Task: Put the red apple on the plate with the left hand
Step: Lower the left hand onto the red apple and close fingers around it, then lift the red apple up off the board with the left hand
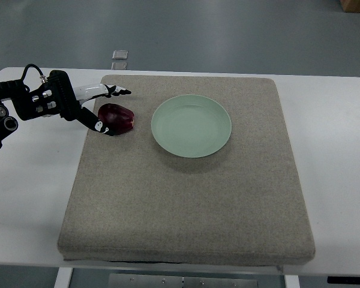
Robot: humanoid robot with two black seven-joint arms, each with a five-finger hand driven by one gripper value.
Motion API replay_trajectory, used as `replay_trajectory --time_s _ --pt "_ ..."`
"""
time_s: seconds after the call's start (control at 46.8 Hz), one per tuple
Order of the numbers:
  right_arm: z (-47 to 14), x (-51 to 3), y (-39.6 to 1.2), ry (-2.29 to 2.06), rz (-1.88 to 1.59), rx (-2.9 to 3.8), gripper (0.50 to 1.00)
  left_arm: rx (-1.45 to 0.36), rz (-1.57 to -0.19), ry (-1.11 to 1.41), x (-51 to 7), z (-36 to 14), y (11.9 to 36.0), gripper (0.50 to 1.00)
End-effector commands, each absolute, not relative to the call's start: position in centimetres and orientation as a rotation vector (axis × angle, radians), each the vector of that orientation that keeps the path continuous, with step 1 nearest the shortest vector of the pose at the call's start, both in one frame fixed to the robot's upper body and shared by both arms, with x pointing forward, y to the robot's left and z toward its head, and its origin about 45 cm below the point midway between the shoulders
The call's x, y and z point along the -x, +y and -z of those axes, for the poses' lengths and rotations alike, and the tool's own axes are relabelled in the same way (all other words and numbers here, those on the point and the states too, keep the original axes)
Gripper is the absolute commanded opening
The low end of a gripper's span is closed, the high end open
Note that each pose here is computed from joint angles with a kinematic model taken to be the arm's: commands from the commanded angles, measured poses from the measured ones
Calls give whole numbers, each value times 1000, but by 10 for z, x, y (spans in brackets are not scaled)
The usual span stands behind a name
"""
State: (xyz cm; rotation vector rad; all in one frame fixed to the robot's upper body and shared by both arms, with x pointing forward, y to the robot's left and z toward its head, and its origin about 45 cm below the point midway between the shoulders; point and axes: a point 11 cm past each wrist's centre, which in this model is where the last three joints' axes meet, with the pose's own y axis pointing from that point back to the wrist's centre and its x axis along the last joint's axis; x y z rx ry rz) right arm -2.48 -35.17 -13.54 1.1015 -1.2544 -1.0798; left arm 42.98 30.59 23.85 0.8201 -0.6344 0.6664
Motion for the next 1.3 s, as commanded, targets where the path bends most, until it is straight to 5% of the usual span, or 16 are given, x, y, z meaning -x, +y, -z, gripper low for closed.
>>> replay_trajectory --time_s 0.0,0.684,0.769,0.983,1.132,1.282 --pt "135 25 -352 -1255 1080 -1103 932 -841 -655 -645 -432 -233 303 996" --pt "135 25 -352 -1256 1079 -1102 932 -891 -635 -753 -435 -235 301 966" --pt "135 25 -352 -1255 1079 -1101 932 -892 -633 -756 -435 -235 301 857" --pt "135 25 -352 -1255 1079 -1101 932 -914 -616 -776 -434 -232 302 754" --pt "135 25 -352 -1255 1079 -1101 932 -916 -616 -782 -435 -234 302 508" --pt "135 25 -352 -1256 1079 -1102 930 -916 -626 -792 -437 -239 304 500"
